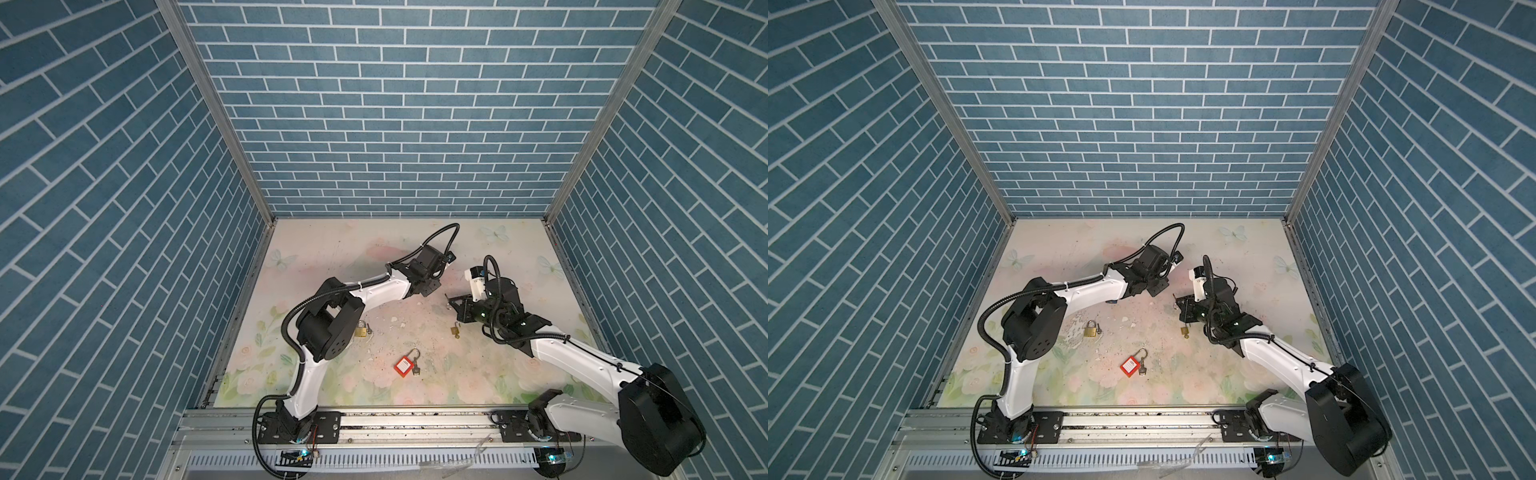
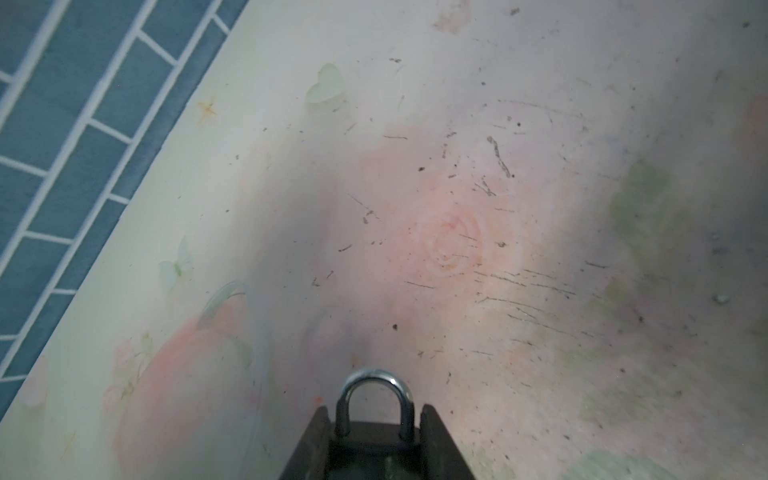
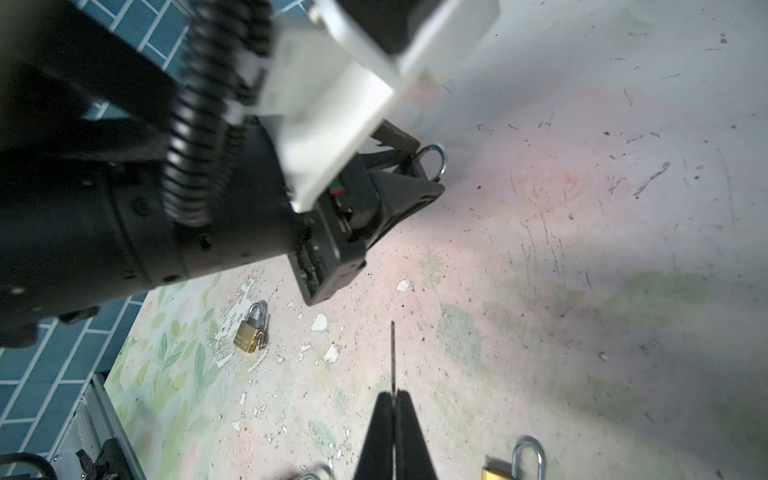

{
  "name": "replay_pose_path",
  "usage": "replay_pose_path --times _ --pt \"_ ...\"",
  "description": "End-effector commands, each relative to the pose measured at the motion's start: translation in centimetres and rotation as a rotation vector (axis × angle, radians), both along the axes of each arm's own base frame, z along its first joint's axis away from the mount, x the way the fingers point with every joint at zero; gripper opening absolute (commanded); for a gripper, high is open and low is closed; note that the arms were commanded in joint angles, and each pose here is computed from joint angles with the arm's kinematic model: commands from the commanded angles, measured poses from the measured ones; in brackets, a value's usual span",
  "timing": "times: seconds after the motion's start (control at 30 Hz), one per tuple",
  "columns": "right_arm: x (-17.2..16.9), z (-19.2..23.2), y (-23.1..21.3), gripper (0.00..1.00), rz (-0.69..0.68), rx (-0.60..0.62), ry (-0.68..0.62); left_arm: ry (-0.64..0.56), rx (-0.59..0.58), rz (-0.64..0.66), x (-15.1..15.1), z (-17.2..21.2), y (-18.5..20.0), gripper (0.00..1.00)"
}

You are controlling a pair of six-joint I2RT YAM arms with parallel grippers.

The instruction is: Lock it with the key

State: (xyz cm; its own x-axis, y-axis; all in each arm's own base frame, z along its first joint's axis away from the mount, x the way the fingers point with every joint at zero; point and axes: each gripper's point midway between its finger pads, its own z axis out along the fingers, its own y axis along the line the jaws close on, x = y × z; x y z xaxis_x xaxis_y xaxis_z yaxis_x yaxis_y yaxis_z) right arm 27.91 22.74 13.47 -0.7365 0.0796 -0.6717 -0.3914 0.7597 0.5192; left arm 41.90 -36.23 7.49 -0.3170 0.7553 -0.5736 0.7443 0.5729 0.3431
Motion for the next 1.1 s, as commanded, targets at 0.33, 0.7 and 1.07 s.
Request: replay_pose_path --times 0.33,0.7,1.07 --pt "-0.4 -1.5 0.0 0.00 -0.004 -0.001 0.062 0.110 0.086 -0.106 0.4 -4.6 0.4 0.00" --pt "-0.3 -2.0 0.0 0.00 -0.004 -0.009 0.077 0.099 0.086 -0.106 1.0 -4.8 0.8 0.53" --pt "-0.1 -2.3 -0.3 0.00 -0.022 -0.007 0.093 -0.066 -0.082 -0.055 2.3 3.0 1.3 0.72"
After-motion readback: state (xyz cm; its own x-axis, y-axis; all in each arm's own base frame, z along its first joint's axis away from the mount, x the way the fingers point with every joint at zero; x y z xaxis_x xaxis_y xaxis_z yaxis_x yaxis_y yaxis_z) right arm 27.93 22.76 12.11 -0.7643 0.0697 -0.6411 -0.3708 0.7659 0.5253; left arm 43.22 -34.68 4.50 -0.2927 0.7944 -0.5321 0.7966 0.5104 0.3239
